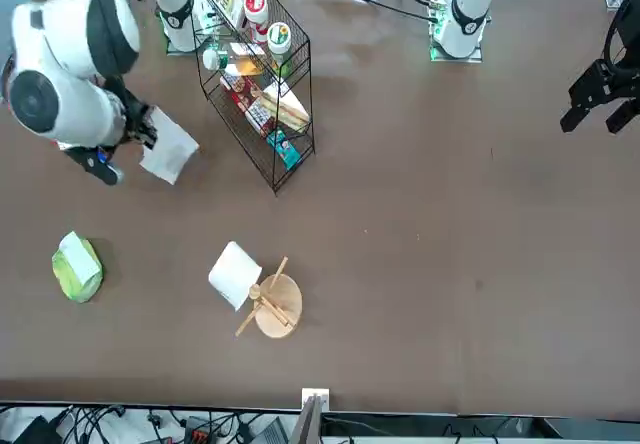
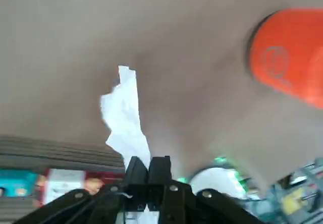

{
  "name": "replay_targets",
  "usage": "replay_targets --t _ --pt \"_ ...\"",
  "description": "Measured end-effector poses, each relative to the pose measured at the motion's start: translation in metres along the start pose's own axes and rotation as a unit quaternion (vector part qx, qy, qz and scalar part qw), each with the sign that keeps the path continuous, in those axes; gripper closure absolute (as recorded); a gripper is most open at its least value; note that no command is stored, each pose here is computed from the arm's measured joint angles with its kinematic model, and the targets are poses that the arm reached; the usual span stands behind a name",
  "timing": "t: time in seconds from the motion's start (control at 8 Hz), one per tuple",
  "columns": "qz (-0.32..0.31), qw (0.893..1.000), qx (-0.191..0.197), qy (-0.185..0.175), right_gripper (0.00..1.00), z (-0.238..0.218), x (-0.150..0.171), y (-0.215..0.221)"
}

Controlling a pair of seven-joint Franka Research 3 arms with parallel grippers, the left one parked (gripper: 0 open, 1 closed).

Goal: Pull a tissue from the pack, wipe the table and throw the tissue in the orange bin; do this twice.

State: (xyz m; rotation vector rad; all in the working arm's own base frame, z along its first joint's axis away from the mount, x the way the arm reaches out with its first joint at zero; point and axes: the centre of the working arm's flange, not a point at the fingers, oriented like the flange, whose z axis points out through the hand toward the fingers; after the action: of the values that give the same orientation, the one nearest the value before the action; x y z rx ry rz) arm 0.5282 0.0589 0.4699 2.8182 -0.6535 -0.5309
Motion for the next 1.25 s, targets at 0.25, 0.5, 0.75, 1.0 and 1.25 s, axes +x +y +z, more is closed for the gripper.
replay_targets --t 0.25,0.5,0.75,1.0,1.25 --pt "-0.044 0.998 -0.037 -0.002 0.99 -0.016 -0.004 0.061" --pt "-0.070 0.993 -0.095 -0.014 0.99 -0.015 -0.006 0.092" --pt "-0.097 0.986 -0.134 -0.023 0.99 -0.009 0.001 0.130" --pt "-0.126 0.981 -0.142 -0.039 0.99 -0.008 0.011 0.195" --pt "-0.147 0.977 -0.150 -0.049 0.99 -0.005 0.016 0.238"
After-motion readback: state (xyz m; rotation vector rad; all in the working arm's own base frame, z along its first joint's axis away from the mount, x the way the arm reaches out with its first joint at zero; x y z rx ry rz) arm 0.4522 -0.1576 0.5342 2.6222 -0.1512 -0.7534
